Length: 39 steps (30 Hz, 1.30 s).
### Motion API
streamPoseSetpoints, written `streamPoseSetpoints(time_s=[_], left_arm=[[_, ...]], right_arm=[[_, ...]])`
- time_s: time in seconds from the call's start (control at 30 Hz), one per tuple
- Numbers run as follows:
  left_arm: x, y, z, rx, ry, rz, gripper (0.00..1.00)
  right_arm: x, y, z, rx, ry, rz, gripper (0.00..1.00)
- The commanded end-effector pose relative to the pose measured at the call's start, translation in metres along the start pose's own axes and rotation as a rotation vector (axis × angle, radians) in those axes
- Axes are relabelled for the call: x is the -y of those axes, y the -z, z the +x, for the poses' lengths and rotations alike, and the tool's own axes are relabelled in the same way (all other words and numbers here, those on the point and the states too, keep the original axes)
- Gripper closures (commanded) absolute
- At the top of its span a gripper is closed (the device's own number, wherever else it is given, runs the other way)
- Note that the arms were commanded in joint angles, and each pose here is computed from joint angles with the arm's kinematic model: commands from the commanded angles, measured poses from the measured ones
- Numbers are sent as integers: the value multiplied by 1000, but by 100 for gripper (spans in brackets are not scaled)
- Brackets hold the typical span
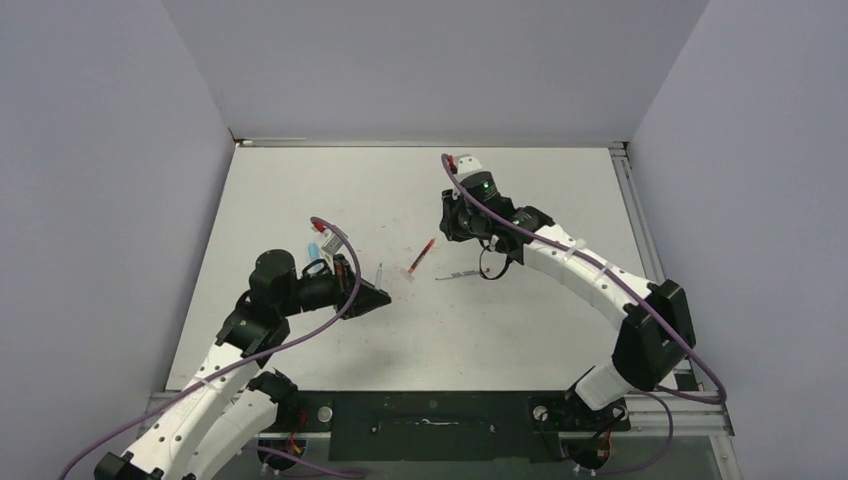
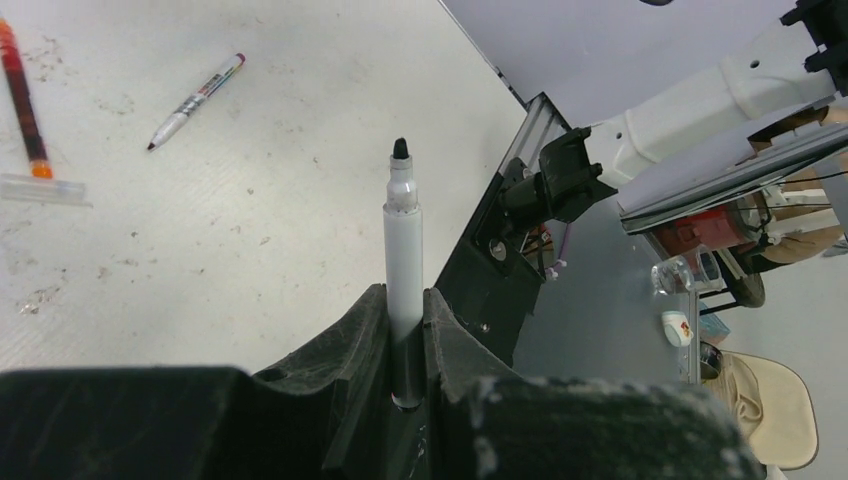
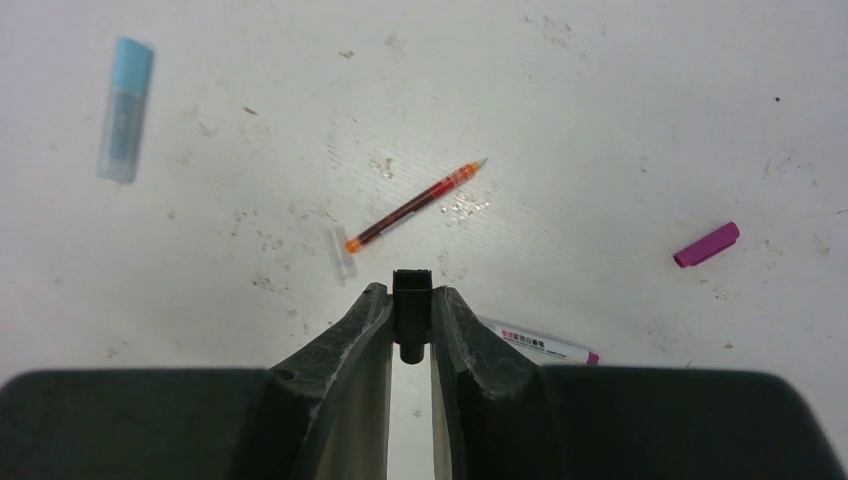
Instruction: Insert the pens into the pen caps
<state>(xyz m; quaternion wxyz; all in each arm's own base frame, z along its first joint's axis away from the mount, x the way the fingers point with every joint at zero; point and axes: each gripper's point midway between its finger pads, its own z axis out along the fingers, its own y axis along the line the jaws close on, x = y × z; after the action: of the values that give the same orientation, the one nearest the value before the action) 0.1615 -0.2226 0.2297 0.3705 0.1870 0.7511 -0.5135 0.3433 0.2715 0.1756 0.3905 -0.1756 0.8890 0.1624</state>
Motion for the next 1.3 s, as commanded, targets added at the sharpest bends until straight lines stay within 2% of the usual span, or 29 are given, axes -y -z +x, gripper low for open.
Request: streamPoseSetpoints(time_s=[0.0,0.37,0.53,0.9,1.27], left_arm=[[28,-6,-27,88,-47,146,100],[46,-14,-32,87,-39,299,100],[50,-11,-29,95,-63,318,100],[52,-9,-24,81,-83,324,100],[53,-8,-24,87,-96,323,100]], right_arm=[[-33,44,-48,223,-103,-117,95],[-95,131,-93,532,-283,-418,95],[-117,153,-102,585,-334,-574,95],[-158,175,-109,587,-350,-780,95],[-179,177,-93,530,-316,-832,95]])
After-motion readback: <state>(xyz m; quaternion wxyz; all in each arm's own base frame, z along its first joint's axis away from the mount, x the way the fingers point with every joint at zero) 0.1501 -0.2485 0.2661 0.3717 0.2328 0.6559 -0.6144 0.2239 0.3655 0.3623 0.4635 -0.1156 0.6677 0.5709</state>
